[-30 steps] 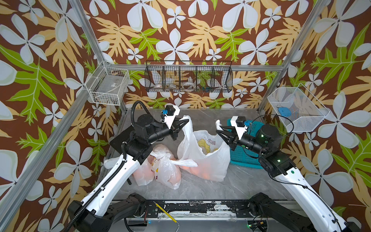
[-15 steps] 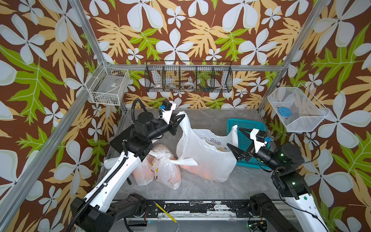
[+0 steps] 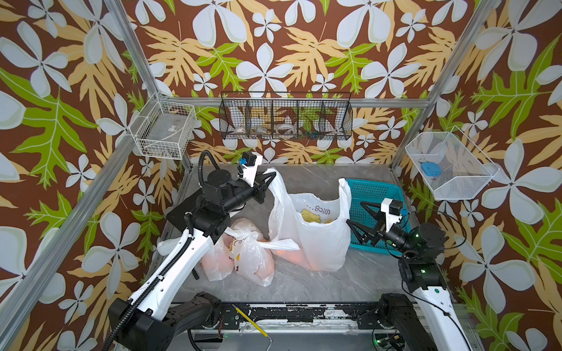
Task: Place the oranges into plastic bags & tie knots
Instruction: Adjust the plastic bag at the center of the board, then tie the plastic bag at the center of the board.
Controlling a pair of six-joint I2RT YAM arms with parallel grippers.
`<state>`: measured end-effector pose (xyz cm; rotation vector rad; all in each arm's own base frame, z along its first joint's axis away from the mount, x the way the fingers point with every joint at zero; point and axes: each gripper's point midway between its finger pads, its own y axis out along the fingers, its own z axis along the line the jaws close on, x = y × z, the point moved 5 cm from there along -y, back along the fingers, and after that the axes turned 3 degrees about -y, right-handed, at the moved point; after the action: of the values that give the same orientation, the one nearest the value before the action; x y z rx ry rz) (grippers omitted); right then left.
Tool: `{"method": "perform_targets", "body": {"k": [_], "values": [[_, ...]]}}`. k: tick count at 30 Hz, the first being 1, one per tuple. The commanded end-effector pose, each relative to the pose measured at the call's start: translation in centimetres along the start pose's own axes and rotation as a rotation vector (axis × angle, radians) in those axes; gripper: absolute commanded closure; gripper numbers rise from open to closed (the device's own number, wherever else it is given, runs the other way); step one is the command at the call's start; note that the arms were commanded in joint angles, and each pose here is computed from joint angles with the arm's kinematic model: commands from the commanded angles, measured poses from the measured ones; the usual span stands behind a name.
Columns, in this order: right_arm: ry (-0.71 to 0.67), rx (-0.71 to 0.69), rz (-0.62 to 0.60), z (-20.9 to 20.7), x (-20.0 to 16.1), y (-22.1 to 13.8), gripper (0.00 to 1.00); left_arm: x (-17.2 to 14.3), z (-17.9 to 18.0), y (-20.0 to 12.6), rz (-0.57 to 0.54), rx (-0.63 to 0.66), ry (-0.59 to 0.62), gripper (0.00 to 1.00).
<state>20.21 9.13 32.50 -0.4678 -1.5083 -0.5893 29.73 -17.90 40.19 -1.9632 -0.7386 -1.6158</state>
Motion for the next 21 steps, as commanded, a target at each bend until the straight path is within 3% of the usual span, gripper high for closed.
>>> {"method": "perform_targets", "body": {"k": [1,15,21], "values": [[-0.069,0.118,-0.067,1.1,1.8,0.3,0.01,0.8,-0.9,-0.2,-0.040,-0.066,0.054,1.00],[-0.052,0.220,-0.051,1.0,1.0,3.8,0.01,1.3,-1.2,0.2,-0.032,-0.099,0.071,1.00],[-0.019,0.177,-0.034,0.0,0.2,4.3,0.01,1.0,-1.0,0.4,-0.024,-0.099,0.068,1.00]]}}
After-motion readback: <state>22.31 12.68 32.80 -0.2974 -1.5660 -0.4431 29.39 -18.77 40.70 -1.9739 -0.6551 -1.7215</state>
